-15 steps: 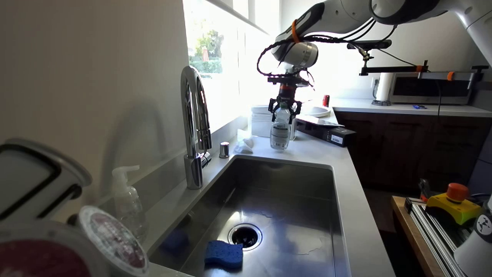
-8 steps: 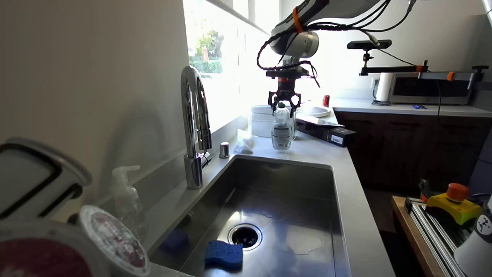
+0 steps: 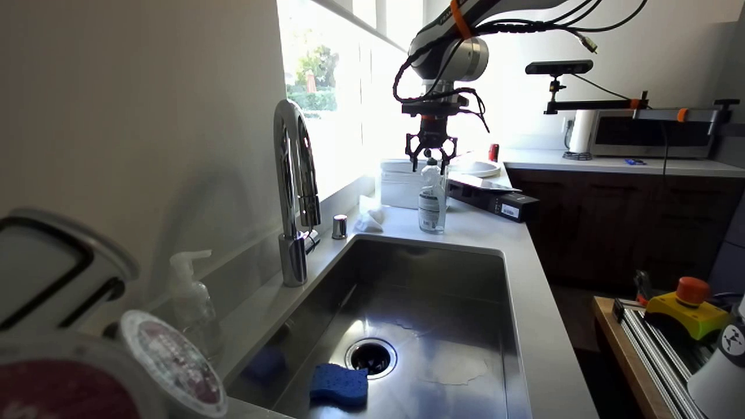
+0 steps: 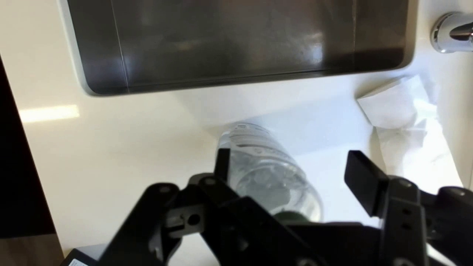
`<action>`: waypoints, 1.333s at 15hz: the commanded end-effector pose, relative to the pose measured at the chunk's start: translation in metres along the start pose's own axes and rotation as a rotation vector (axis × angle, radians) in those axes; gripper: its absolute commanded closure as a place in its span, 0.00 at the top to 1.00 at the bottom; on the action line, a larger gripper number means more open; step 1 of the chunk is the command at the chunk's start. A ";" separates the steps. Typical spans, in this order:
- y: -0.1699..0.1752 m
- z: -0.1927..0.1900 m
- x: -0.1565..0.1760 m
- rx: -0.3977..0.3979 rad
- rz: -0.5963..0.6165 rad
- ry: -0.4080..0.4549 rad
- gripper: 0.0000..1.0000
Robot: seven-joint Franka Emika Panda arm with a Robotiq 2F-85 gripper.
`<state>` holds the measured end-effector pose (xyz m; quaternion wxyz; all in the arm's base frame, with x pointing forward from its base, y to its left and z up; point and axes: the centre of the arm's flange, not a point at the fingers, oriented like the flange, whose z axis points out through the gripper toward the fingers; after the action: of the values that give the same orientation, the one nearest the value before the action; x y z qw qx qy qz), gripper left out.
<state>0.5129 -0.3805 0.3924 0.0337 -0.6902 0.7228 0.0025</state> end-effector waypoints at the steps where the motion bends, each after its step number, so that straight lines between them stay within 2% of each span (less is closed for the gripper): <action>1: 0.014 0.008 -0.012 -0.008 0.038 0.026 0.92; 3: 0.016 0.006 -0.013 -0.005 0.034 0.015 1.00; 5: 0.021 -0.007 -0.016 0.009 0.011 -0.002 1.00; 9: 0.032 -0.033 -0.024 0.053 -0.062 0.033 1.00; 14: 0.055 -0.037 -0.034 0.090 -0.221 0.195 1.00; 20: 0.081 -0.007 -0.052 0.149 -0.370 0.344 1.00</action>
<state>0.4616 -0.3487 0.4151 -0.0294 -0.7805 0.6078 -0.1437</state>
